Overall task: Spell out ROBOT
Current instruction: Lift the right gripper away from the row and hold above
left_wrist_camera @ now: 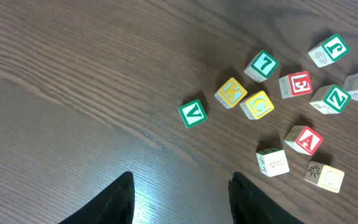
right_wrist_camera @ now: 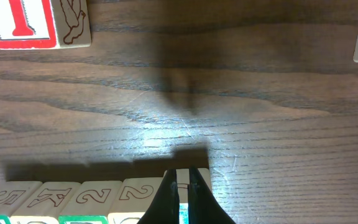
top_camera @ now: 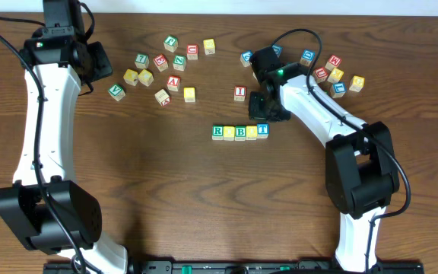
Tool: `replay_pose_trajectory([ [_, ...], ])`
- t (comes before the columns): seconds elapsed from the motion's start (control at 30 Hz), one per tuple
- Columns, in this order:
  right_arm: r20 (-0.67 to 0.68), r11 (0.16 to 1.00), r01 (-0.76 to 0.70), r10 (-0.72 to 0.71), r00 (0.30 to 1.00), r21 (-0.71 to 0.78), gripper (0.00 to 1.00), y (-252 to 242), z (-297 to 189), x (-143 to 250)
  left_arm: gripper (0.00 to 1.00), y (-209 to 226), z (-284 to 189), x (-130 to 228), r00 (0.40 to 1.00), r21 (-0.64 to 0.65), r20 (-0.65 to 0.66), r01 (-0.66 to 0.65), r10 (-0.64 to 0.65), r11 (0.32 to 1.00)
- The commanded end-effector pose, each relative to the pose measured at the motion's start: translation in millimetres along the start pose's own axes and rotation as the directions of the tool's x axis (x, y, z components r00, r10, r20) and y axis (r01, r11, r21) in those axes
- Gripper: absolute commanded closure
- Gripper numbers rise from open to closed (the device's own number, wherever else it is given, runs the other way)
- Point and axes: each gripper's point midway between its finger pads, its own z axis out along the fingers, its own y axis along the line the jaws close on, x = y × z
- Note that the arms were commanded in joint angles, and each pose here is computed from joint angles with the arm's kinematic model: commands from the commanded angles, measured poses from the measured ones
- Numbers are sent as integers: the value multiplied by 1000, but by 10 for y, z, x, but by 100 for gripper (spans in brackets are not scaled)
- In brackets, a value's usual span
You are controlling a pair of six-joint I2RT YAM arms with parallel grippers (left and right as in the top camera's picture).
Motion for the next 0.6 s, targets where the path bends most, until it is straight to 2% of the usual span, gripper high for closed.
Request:
replay_pose_trajectory([
  [0.0,-1,1000,-2,2,1000,5,98,37,42,0,51,32,-31,9,1000,-10,4,-15,15,1000],
  [0.57,-6,1000,-2,2,1000,8,97,28,55,17,51,32,-31,9,1000,-10,4,-15,15,1000],
])
